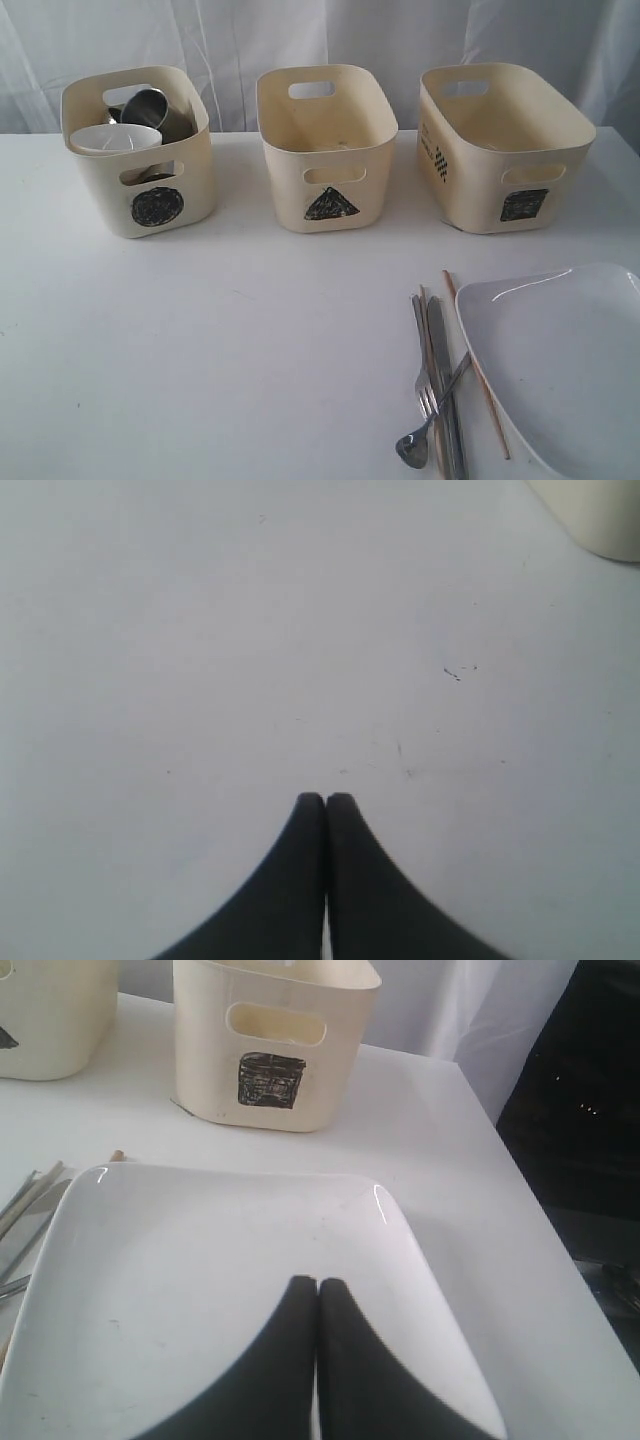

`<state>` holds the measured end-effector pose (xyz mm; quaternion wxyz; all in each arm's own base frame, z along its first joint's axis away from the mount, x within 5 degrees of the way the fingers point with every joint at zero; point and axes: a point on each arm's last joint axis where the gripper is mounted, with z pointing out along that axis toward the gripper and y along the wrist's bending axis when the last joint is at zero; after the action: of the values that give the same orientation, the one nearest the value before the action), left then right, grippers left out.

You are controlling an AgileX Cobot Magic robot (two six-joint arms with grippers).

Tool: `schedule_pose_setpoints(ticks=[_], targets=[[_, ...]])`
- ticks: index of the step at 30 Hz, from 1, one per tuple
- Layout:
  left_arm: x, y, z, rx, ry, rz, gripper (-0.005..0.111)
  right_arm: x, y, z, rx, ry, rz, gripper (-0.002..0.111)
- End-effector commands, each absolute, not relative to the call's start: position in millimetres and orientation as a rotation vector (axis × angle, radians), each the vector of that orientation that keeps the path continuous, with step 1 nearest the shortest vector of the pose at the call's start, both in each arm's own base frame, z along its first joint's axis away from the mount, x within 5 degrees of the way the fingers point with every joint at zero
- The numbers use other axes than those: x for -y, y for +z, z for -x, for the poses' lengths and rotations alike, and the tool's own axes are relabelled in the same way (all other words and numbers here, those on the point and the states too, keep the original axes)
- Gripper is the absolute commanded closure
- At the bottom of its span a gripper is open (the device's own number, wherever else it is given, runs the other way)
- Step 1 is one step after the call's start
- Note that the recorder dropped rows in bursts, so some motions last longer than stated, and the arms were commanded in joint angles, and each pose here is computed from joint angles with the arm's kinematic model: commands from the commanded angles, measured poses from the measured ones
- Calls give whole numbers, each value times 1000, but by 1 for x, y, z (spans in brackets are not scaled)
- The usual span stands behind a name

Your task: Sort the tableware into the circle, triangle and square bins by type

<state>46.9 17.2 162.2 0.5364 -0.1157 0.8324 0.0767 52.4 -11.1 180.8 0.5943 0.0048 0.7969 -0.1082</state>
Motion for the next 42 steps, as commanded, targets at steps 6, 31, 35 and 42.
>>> schedule_pose_setpoints(ticks=[6, 31, 35, 42], targets=[[-13, 160, -47, -1986, 82, 328, 107, 11, 182, -52, -1839, -262, -9, 108], [-13, 160, -47, -1986, 82, 328, 107, 20, 250, -41, -933, 293, -493, 108], [-13, 160, -47, -1986, 82, 328, 107, 53, 264, -4, -347, 329, -805, 108], [-13, 160, -47, -1986, 82, 328, 107, 73, 270, 13, -72, 324, -1076, 108]])
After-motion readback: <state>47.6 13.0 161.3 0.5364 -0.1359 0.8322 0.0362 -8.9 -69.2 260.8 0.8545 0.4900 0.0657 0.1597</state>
